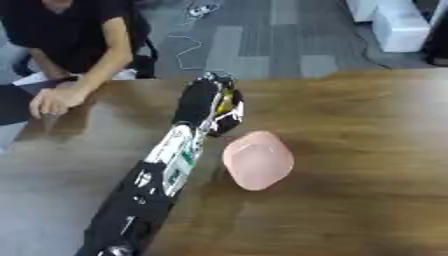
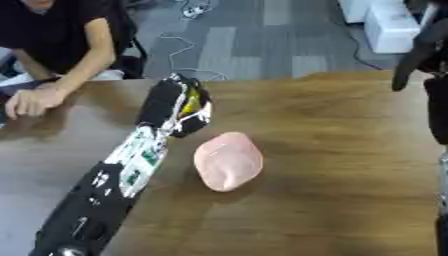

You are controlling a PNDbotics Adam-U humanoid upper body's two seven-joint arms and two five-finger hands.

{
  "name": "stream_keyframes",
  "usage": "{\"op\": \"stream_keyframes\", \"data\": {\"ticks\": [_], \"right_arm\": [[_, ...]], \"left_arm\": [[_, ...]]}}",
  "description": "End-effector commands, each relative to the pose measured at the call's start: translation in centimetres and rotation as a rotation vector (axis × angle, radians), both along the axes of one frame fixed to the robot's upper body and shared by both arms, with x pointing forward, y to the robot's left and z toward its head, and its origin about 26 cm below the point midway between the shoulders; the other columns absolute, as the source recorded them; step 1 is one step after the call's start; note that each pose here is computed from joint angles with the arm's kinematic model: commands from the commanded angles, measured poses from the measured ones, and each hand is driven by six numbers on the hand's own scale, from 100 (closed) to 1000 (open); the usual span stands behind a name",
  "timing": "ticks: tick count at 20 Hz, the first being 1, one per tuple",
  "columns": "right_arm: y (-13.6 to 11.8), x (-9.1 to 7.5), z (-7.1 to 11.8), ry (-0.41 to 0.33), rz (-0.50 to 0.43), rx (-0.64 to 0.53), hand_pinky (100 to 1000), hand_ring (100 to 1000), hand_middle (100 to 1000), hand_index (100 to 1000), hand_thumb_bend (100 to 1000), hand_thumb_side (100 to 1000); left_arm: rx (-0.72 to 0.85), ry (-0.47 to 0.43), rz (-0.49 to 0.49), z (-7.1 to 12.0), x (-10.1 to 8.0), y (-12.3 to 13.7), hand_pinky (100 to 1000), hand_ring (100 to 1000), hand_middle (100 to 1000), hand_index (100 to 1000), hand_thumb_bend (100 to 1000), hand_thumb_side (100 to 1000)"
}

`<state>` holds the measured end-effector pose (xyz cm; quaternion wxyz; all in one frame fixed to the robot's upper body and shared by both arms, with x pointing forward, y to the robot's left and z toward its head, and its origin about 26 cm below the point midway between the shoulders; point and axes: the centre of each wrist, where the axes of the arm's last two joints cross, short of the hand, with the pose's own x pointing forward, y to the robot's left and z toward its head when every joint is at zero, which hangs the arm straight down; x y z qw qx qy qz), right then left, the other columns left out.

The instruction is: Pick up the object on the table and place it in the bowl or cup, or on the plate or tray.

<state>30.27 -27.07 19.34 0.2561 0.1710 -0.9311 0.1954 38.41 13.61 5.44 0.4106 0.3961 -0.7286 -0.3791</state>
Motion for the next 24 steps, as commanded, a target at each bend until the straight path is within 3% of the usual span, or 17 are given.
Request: {"op": "stream_keyframes", "data": {"ticks": [1, 2, 7, 11, 16, 24], "right_arm": [[0.3, 0.0, 0.9, -0.026, 0.015, -0.003, 325, 460, 593, 1000, 162, 1000], [0.3, 0.0, 0.9, -0.026, 0.015, -0.003, 325, 460, 593, 1000, 162, 1000], [0.4, 0.0, 0.9, -0.026, 0.019, -0.004, 325, 460, 593, 1000, 164, 1000], [0.4, 0.0, 1.0, -0.025, 0.022, -0.005, 326, 460, 593, 1000, 161, 1000], [0.5, 0.0, 1.0, -0.025, 0.027, -0.008, 326, 461, 593, 1000, 162, 1000], [0.7, 0.1, 1.1, -0.025, 0.038, -0.008, 327, 461, 593, 1000, 157, 1000]], "left_arm": [[-0.009, 0.009, -0.052, -0.3, -0.4, -1.0, 100, 100, 100, 118, 399, 100], [-0.019, 0.026, -0.064, -0.6, -0.6, -1.2, 100, 100, 100, 116, 355, 100], [-0.065, 0.113, -0.108, -2.3, -1.2, -2.1, 100, 100, 100, 115, 336, 100], [-0.055, 0.138, -0.138, -3.0, -1.4, -2.7, 100, 100, 100, 118, 325, 100], [-0.026, 0.124, -0.186, -3.2, -1.3, -3.4, 100, 100, 100, 135, 238, 100], [0.089, 0.077, -0.274, -3.3, -0.6, -4.6, 100, 100, 100, 139, 325, 100]]}}
